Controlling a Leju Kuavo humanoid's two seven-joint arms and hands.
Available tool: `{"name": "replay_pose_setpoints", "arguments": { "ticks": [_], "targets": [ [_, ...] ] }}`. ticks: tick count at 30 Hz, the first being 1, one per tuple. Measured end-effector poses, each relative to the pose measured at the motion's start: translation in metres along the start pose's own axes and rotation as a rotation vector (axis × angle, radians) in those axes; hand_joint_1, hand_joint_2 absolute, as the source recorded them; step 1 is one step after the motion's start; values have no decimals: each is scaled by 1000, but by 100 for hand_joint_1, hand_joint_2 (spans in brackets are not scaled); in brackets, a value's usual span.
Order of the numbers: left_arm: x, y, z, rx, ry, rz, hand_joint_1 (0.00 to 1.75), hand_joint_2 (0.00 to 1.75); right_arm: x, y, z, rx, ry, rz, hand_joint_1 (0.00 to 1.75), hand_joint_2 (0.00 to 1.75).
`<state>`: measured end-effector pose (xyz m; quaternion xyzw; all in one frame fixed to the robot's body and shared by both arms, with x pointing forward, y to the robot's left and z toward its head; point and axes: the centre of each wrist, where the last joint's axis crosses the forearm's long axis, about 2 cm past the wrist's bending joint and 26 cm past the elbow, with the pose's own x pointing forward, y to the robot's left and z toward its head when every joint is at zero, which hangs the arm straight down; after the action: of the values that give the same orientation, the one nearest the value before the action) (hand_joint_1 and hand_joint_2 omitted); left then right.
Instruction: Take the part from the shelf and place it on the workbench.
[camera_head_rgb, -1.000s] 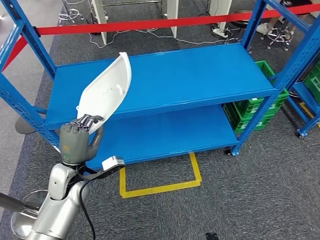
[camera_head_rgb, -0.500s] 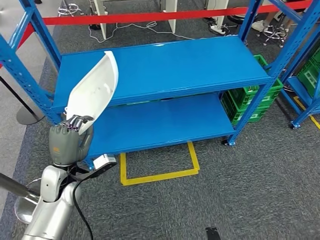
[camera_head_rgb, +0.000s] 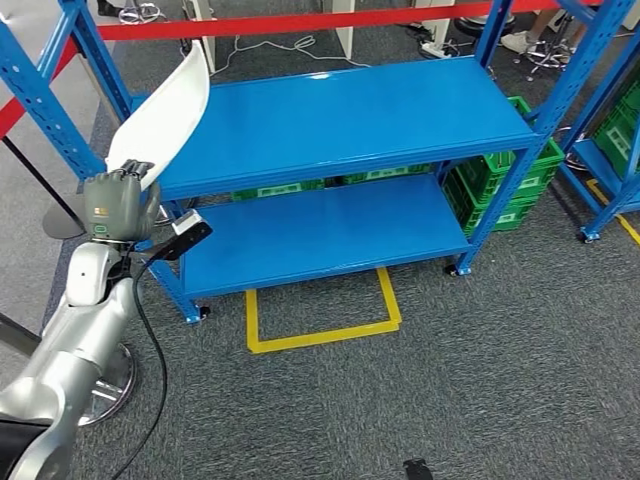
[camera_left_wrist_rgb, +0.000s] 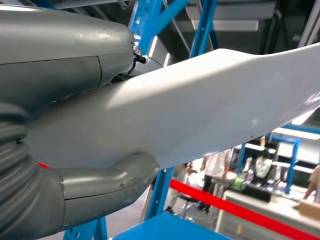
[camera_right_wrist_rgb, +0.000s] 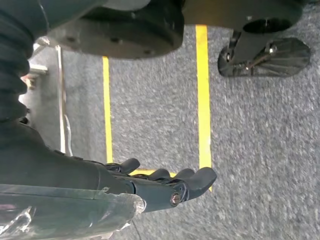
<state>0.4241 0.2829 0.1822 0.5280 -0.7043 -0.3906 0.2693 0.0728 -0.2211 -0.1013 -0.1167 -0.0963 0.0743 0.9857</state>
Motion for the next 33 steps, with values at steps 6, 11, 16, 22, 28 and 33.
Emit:
{"name": "replay_pose_setpoints", "arguments": {
  "ticks": [6, 11, 16, 22, 28, 33],
  "targets": [
    [-15, -2, -22, -85, 13, -49, 175, 175, 0, 0, 0, 2, 1, 14, 0, 175],
    [-15, -6, -26, -148, 22, -64, 175, 175, 1, 0, 0, 2, -3, 23, 0, 175],
    [-11, -7, -30, -166, 15, -62, 175, 175, 1, 0, 0, 1, -7, 25, 0, 175],
    [-2, -8, -34, -176, -28, -62, 175, 175, 2, 0, 0, 1, -11, 25, 0, 175],
    [8, -7, -40, -170, -63, -61, 175, 175, 2, 0, 0, 2, -29, 6, 0, 175],
    [13, -5, -45, -157, -83, -54, 175, 175, 1, 0, 0, 10, -36, -10, 0, 175]
  ]
}}
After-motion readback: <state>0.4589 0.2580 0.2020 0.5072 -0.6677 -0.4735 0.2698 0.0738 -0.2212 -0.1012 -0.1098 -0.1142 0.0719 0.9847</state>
